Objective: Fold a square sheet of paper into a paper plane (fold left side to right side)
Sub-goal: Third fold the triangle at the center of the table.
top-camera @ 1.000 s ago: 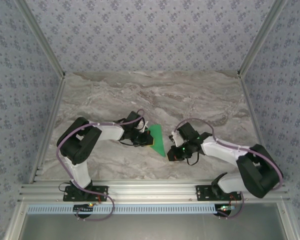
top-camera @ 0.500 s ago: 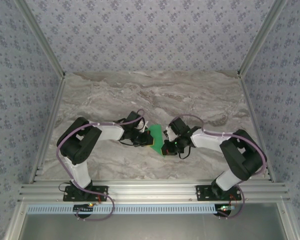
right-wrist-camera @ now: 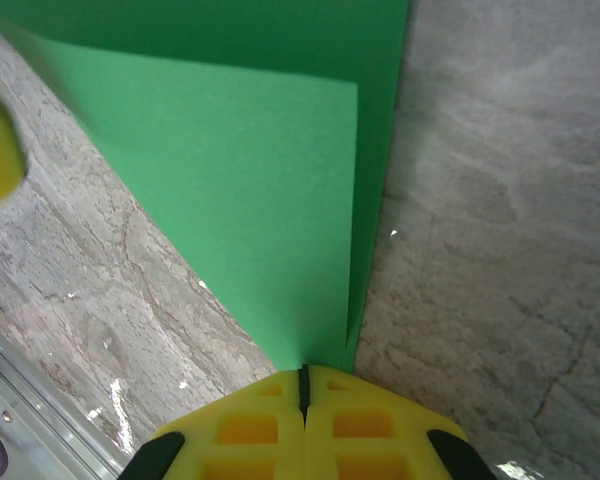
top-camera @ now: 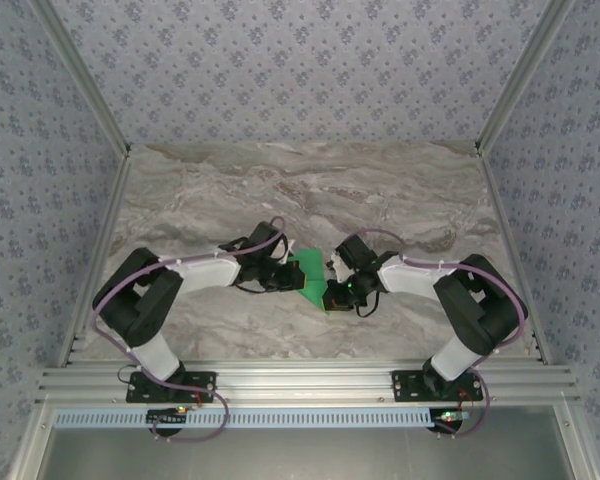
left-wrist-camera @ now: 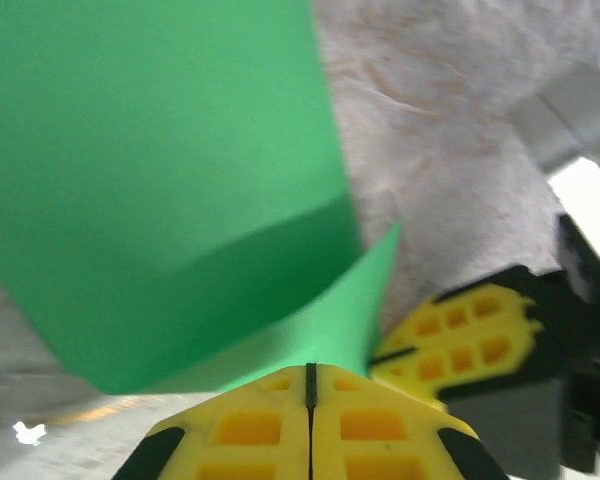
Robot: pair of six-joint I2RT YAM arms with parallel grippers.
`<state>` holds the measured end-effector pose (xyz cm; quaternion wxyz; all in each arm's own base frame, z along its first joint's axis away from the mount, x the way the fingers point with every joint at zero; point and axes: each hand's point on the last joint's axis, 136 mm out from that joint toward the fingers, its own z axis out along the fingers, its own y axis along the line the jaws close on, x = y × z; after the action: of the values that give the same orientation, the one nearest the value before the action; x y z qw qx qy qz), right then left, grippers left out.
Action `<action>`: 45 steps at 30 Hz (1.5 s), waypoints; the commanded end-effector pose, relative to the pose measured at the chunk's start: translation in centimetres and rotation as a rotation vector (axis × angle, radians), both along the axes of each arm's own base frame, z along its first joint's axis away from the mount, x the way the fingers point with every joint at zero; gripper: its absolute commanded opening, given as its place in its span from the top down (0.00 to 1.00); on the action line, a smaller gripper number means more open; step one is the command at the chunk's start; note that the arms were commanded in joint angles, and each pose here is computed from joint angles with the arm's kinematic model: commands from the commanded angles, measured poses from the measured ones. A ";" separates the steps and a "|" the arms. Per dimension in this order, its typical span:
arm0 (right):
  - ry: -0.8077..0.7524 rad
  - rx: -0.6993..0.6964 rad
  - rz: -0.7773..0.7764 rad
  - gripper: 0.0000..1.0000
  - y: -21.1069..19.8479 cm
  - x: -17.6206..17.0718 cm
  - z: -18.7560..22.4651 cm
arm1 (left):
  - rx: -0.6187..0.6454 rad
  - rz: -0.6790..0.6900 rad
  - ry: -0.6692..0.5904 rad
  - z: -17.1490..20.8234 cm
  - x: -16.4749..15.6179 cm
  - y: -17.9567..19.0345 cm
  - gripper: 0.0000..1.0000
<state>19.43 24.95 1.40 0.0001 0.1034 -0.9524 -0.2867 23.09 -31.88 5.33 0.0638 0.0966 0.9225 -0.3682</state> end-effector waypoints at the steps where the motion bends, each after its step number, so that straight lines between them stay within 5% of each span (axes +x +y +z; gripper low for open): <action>1: 0.077 -0.219 -0.025 1.00 -3.9 -2.1 -3.5 | -0.016 -0.037 0.008 0.4 -1.8 -0.7 0.97; 24: 0.085 -0.252 0.007 1.00 -3.9 -2.5 -3.9 | -0.014 -0.081 0.032 -2.8 -3.0 -3.1 0.99; 45: 0.094 -0.371 0.030 1.00 -5.9 -3.3 -4.5 | 0.245 0.010 -0.043 -6.6 -0.5 2.2 1.00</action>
<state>19.35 24.86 1.27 0.0043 0.1158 -0.9620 -0.2473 20.54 -34.15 1.72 0.0475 0.1369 0.9239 -0.3543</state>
